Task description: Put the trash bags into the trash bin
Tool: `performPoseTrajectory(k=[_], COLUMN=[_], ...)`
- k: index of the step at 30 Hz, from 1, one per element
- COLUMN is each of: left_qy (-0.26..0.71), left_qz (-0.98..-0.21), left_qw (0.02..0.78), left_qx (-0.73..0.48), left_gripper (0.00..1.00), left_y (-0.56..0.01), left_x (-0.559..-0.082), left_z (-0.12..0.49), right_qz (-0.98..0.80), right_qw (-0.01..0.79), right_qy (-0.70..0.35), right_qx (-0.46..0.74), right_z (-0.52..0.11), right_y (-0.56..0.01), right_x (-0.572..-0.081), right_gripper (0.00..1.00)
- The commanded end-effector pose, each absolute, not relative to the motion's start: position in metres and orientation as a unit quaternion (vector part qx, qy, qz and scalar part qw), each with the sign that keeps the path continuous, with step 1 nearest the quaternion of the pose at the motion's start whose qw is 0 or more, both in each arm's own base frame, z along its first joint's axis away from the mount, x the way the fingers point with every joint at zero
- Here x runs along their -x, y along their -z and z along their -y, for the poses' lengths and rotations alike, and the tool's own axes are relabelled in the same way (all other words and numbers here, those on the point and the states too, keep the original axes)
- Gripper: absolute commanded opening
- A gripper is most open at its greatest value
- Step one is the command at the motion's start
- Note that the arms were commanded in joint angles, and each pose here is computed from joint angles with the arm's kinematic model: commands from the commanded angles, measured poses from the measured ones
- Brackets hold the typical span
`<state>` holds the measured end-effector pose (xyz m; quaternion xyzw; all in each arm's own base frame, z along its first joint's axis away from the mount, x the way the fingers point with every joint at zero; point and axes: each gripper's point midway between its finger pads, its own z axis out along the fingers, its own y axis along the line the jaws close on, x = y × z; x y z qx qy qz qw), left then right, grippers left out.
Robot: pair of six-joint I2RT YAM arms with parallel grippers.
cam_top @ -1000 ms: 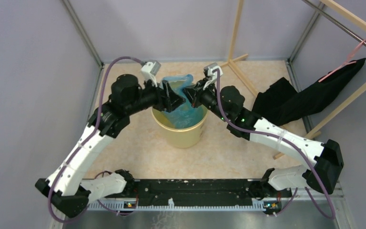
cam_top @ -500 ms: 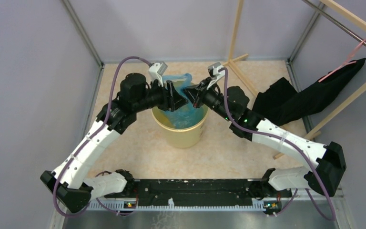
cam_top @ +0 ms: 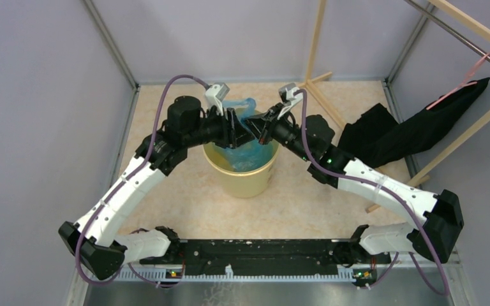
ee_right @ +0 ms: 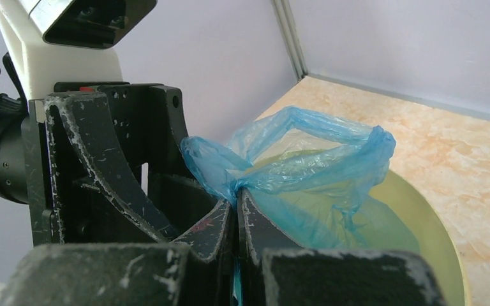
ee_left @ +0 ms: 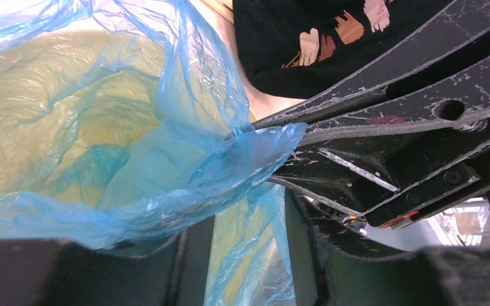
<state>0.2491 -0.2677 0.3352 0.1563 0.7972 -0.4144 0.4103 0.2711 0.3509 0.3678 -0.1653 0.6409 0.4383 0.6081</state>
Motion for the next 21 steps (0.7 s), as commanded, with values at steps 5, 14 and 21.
performPoseTrajectory(k=[5, 14, 21], left_qy=[0.429, 0.407, 0.405], left_qz=[-0.782, -0.769, -0.746], left_qw=[0.423, 0.472, 0.518], left_qx=[-0.161, -0.139, -0.109], left_gripper=[0.19, 0.00, 0.00], left_y=[-0.349, -0.364, -0.376], left_x=[-0.246, -0.244, -0.235], left_z=[0.270, 0.249, 0.228], right_qz=[-0.620, -0.635, -0.658], right_qw=[0.610, 0.612, 0.592], right_qy=[-0.464, -0.440, -0.430], right_qx=[0.166, 0.168, 0.175], right_z=[-0.356, -0.343, -0.317], right_y=[-0.393, -0.393, -0.390], right_x=[-0.269, -0.266, -0.255], right_gripper=[0.01, 0.20, 0.66])
